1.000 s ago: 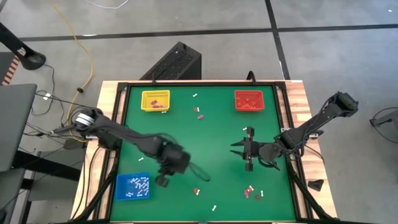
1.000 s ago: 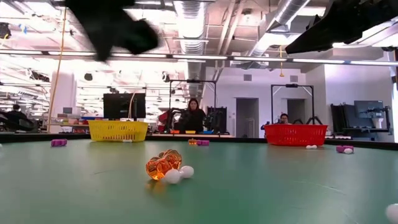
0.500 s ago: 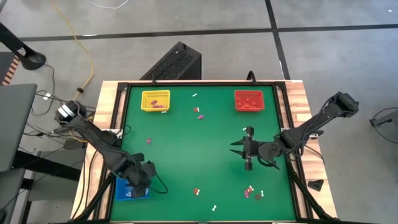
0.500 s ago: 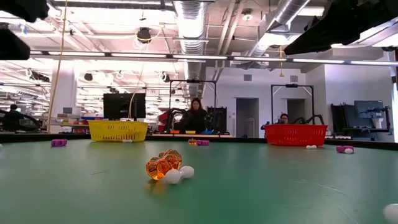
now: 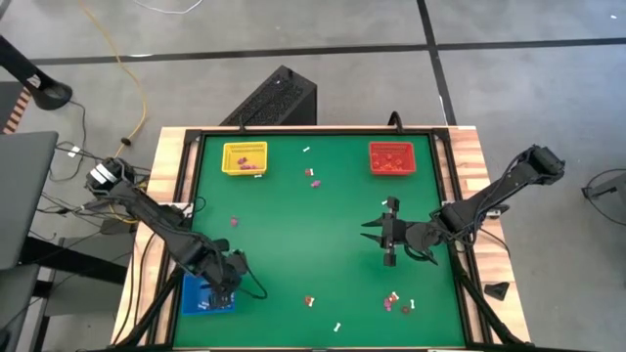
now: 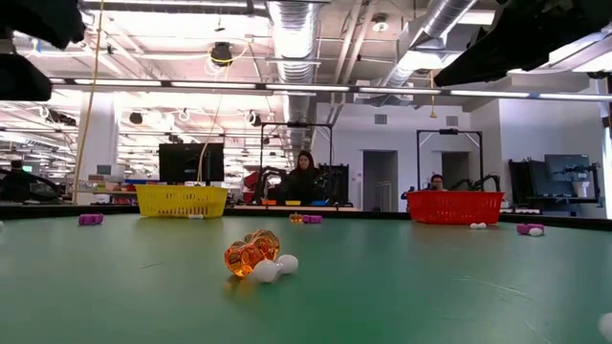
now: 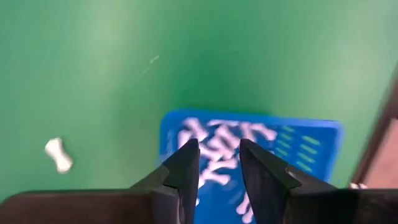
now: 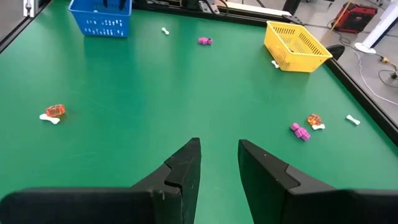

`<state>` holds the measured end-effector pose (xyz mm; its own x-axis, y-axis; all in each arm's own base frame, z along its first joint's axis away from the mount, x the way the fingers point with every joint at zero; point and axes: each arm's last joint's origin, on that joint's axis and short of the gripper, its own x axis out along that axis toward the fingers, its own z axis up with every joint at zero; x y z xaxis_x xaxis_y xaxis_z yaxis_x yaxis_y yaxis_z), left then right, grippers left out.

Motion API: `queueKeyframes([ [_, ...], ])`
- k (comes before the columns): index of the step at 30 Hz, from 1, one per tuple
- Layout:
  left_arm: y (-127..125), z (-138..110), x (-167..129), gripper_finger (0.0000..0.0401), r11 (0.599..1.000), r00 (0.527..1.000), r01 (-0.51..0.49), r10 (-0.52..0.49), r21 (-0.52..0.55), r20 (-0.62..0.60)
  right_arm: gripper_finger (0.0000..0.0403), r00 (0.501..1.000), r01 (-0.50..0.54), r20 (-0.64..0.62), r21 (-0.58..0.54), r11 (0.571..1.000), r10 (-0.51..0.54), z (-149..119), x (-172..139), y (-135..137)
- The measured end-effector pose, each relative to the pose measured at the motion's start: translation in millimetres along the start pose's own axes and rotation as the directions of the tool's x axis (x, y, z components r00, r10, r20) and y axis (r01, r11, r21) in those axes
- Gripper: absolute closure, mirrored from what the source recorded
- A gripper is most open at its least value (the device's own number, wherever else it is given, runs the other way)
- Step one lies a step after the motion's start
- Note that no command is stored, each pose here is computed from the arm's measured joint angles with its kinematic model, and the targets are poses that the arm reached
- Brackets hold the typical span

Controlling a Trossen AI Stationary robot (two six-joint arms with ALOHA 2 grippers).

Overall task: Sort Halloween decoration
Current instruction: Put the white bone toy into the blue bin

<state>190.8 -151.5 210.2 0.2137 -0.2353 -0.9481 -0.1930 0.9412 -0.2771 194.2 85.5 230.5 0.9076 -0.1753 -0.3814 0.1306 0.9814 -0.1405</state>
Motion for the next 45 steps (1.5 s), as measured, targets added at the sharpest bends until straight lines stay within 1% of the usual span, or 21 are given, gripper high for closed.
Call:
queueKeyframes([
  [2, 0.5, 8.8, -0.6, 0.0295, 0.997, 0.999, 0.04, -0.042, 0.059, 0.035, 0.0265, 1.0, 0.0, 0.0, 0.0, 1.0, 0.0, 0.0, 0.0, 0.0],
  [5, 2.9, 29.2, -3.3, 0.0295, 0.98, 0.981, 0.039, -0.075, 0.198, 0.181, 0.0265, 1.0, 0.0, 0.0, -0.001, 1.0, 0.0, 0.0, 0.0, 0.0],
  [7, 6.9, 45.5, -6.8, 0.0296, 0.953, 0.947, -0.034, -0.065, 0.302, 0.313, 0.0265, 1.0, 0.0, 0.0, 0.0, 1.0, 0.0, 0.0, 0.0, 0.0],
  [9, 13.4, 63.2, -11.9, 0.0298, 0.915, 0.896, -0.136, -0.05, 0.38, 0.441, 0.0265, 1.0, 0.0, 0.0, 0.0, 1.0, 0.0, 0.0, 0.0, 0.0],
  [11, 23.6, 81.5, -18.4, 0.03, 0.873, 0.837, -0.245, -0.029, 0.422, 0.546, 0.0265, 1.0, 0.0, 0.0, 0.0, 1.0, 0.0, 0.0, 0.0, 0.0],
  [13, 39.3, 99.7, -25.8, 0.0302, 0.848, 0.778, -0.335, 0.004, 0.41, 0.628, 0.0265, 1.0, 0.0, 0.0, 0.0, 1.0, 0.0, 0.0, 0.0, 0.0],
  [15, 63.5, 118.5, -34.9, 0.0305, 0.863, 0.718, -0.388, 0.064, 0.324, 0.693, 0.0265, 1.0, 0.0, 0.0, 0.0, 1.0, 0.0, 0.0, 0.0, 0.0],
  [18, 114.9, 145.0, -48.7, 0.0311, 0.915, 0.619, -0.397, 0.213, 0.068, 0.756, 0.0265, 1.0, 0.0, 0.0, 0.001, 1.0, 0.0, 0.0, 0.0, 0.0],
  [20, 155.0, 157.1, -55.2, 0.0316, 0.936, 0.577, -0.33, 0.304, -0.125, 0.758, 0.0265, 1.0, 0.0, -0.001, 0.0, 1.0, 0.0, -0.1, 0.0, 0.0],
  [21, 175.2, 162.5, -57.4, 0.0317, 0.936, 0.555, -0.281, 0.339, -0.213, 0.76, 0.0265, 1.0, 0.0, -0.001, 0.0, 1.0, 0.0, -0.1, 0.0, 0.0],
  [22, 194.9, 166.5, -59.4, 0.0318, 0.928, 0.533, -0.234, 0.372, -0.29, 0.76, 0.0265, 1.0, 0.0, -0.001, 0.0, 1.0, 0.0, -0.1, 0.0, 0.0],
  [24, 232.1, 171.4, -61.1, 0.0318, 0.899, 0.513, -0.167, 0.43, -0.405, 0.743, 0.0265, 1.0, 0.0, -0.005, -0.003, 1.0, 0.0, -0.5, 0.0, 0.0],
  [26, 264.0, 181.2, -64.8, 0.0318, 0.888, 0.512, -0.129, 0.441, -0.442, 0.737, 0.0265, 1.0, 0.002, -0.013, -0.009, 1.0, -0.002, -1.3, -0.1, -0.2],
  [27, 277.8, 186.3, -65.4, 0.0318, 0.887, 0.525, -0.115, 0.436, -0.447, 0.731, 0.0265, 1.0, 0.002, -0.019, -0.014, 1.0, -0.003, -2.1, -0.1, -0.3],
  [30, 312.6, 205.5, -55.7, 0.0318, 0.885, 0.615, -0.107, 0.418, -0.454, 0.669, 0.0265, 0.999, 0.004, -0.037, -0.019, 1.0, -0.005, -4.1, -0.1, -0.6],
  [32, 331.0, 217.6, -45.8, 0.0318, 0.868, 0.687, -0.117, 0.422, -0.483, 0.592, 0.0265, 0.999, 0.004, -0.048, -0.024, 1.0, -0.005, -5.3, -0.4, -0.5],
  [33, 338.6, 225.1, -43.7, 0.0318, 0.865, 0.706, -0.133, 0.425, -0.483, 0.566, 0.0265, 0.998, 0.005, -0.057, -0.024, 1.0, -0.006, -6.3, -0.5, -0.7],
  [37, 358.3, 251.0, -35.3, 0.0318, 0.873, 0.779, -0.229, 0.43, -0.431, 0.456, 0.0265, 0.996, 0.011, -0.089, -0.022, 1.0, -0.013, -9.9, -0.8, -1.3],
  [39, 363.5, 261.6, -28.2, 0.0318, 0.88, 0.806, -0.25, 0.42, -0.404, 0.417, 0.0265, 0.995, 0.012, -0.098, -0.029, 1.0, -0.014, -11.1, -0.9, -1.5],
  [42, 365.4, 278.4, -24.1, 0.0318, 0.893, 0.808, -0.27, 0.414, -0.36, 0.42, 0.0265, 0.994, 0.014, -0.11, -0.03, 0.999, -0.017, -12.3, -1.0, -1.9],
  [45, 366.5, 287.4, -14.1, 0.0318, 0.9, 0.82, -0.304, 0.415, -0.313, 0.396, 0.0265, 0.994, 0.015, -0.112, -0.03, 0.999, -0.018, -12.6, -1.0, -1.9],
])
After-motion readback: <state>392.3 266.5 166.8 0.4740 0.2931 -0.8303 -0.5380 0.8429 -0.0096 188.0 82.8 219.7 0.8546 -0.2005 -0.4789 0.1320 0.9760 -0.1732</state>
